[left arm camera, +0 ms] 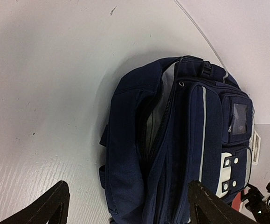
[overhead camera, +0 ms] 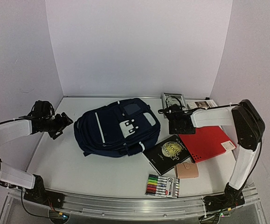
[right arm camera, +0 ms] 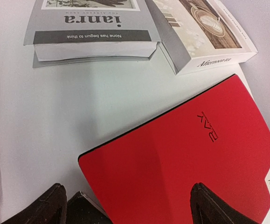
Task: Pack the student bag
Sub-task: Pick up the files from the center of the board.
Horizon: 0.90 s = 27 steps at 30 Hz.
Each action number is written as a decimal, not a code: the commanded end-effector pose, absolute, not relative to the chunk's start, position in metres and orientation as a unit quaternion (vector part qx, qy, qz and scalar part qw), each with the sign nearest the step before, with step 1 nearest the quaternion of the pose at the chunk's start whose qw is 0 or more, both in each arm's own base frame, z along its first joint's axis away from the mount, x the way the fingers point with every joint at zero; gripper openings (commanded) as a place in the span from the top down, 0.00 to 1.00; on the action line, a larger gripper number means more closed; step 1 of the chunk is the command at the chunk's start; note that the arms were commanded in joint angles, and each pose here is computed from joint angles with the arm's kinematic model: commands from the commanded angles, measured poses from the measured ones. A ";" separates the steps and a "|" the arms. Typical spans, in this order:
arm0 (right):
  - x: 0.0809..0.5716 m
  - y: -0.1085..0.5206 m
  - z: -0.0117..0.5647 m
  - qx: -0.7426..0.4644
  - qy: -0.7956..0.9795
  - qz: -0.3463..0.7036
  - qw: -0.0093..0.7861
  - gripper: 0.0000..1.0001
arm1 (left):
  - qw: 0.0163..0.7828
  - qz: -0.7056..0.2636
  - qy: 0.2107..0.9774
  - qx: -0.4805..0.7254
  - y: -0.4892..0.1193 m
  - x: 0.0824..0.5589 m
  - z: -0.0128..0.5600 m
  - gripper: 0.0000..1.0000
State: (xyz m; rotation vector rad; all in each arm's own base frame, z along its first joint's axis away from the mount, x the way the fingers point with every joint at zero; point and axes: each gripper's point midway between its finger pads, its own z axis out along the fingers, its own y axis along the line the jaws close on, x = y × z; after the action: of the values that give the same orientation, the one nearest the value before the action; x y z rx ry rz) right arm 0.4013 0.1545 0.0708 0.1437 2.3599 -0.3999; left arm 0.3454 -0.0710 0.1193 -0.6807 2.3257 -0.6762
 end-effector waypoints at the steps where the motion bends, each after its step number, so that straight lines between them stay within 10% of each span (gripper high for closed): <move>1: 0.421 0.157 0.065 0.039 0.905 -0.204 0.370 0.14 | 0.317 -0.251 0.879 -0.251 -0.070 0.342 0.124 0.12; 17: 0.428 0.146 0.038 0.027 0.895 -0.275 0.351 0.57 | 0.325 -0.254 0.877 -0.246 -0.069 0.338 0.135 0.11; 27: 0.432 0.146 0.027 0.020 0.901 -0.277 0.335 0.66 | 0.328 -0.250 0.878 -0.243 -0.068 0.332 0.143 0.11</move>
State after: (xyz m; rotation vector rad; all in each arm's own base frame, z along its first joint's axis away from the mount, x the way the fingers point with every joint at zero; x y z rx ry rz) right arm 0.4290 0.1548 0.0249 0.0491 2.3522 -0.6623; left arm 0.3347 -0.0701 0.1301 -0.6729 2.3213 -0.6762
